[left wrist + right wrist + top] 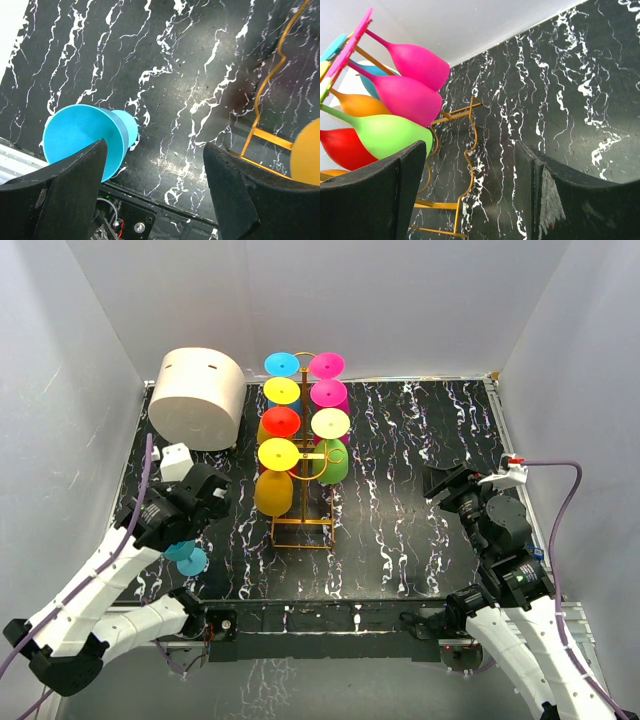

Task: Place the wine glass upside down on the wine glass rack

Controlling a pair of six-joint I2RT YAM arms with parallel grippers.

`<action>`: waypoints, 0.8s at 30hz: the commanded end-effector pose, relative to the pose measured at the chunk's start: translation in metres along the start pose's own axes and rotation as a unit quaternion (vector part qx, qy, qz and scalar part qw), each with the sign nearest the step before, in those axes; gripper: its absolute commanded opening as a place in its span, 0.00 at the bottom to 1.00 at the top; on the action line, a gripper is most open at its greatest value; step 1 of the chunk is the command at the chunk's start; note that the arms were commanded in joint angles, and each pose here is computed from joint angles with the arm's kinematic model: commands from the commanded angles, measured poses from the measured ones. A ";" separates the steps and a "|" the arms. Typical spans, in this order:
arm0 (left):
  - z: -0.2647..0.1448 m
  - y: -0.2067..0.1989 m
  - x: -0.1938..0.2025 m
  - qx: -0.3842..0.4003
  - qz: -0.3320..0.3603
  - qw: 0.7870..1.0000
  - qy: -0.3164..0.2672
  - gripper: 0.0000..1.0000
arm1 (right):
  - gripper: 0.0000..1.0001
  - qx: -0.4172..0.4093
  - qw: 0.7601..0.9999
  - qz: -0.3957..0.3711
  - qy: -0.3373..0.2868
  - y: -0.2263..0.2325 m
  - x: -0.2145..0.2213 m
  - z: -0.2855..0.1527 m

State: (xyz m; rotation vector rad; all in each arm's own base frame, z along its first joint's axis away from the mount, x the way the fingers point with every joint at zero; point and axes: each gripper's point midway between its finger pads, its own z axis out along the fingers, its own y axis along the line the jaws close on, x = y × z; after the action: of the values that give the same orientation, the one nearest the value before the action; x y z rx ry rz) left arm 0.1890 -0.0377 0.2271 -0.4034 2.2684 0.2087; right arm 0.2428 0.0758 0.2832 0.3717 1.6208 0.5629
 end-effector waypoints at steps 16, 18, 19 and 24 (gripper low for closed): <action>0.035 0.020 0.033 -0.052 -0.019 0.992 0.110 0.55 | 0.68 0.023 0.999 0.034 0.000 -0.006 0.003 0.002; 0.040 0.018 0.032 -0.044 -0.031 0.992 0.117 0.52 | 0.68 0.024 0.999 0.034 -0.004 -0.007 0.001 0.001; 0.042 0.018 0.032 -0.043 -0.036 0.991 0.122 0.51 | 0.68 0.026 0.999 0.033 -0.005 -0.008 0.001 0.000; 0.055 0.020 0.042 -0.044 -0.055 0.987 0.145 0.43 | 0.69 0.034 0.999 0.030 -0.011 -0.013 0.000 -0.002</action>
State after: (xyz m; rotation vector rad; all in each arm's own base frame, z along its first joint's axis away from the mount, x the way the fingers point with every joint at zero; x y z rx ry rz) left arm 0.1948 -0.0110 0.1730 -0.6437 2.4676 0.2481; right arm 0.2422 0.0725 0.2676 0.4548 1.6628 0.5654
